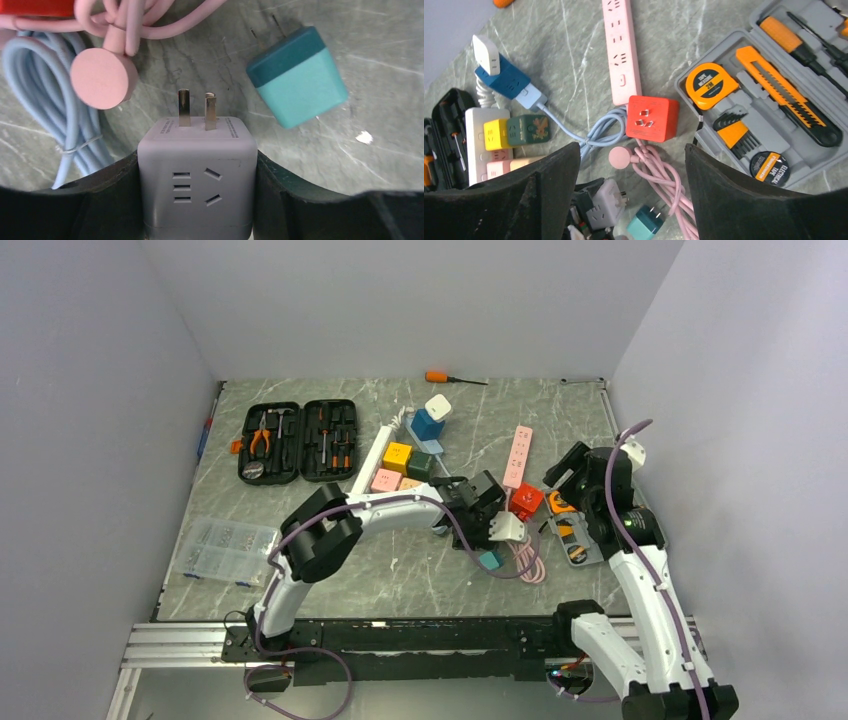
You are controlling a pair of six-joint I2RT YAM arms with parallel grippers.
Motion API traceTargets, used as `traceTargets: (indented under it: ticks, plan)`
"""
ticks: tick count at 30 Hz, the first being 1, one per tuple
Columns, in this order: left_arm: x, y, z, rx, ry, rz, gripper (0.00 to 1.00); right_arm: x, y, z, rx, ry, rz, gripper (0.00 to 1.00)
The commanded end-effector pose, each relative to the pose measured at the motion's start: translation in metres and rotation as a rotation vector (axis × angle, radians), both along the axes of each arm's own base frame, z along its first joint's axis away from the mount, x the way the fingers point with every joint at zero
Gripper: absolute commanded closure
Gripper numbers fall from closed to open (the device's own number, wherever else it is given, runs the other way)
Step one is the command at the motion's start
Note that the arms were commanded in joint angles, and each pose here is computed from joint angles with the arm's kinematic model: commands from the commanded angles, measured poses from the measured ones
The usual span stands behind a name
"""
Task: Pull the plug off the socket
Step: Place the plug at the center of the board.
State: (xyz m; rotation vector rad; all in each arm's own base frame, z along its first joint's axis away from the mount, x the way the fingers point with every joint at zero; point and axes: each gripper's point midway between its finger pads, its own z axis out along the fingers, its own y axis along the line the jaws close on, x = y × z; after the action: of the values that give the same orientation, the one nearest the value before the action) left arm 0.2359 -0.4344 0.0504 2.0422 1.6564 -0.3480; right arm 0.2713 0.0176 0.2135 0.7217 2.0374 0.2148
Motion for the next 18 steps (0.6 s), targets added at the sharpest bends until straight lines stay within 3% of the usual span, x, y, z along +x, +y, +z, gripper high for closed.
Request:
traceTargets:
  ticks: [1,5,15,17,18]
  plan:
    - [0.009,-0.016,-0.002,-0.058,-0.038,0.008,1.0,-0.007,-0.01,0.012,0.007,-0.018,-0.028,0.24]
    - [-0.004,-0.024,-0.004,-0.08,0.052,0.03,1.0,-0.007,-0.011,0.013,0.015,-0.022,-0.027,0.23]
    - [-0.064,-0.06,0.016,-0.176,0.282,0.015,1.0,-0.005,-0.011,0.026,0.013,-0.056,-0.018,0.08]
    - [-0.066,-0.062,0.019,-0.182,0.292,0.025,0.91,-0.005,-0.01,0.026,0.015,-0.056,-0.008,0.05]
    - [-0.064,-0.061,0.019,-0.175,0.286,0.029,0.76,-0.004,-0.009,0.026,0.015,-0.053,-0.004,0.04]
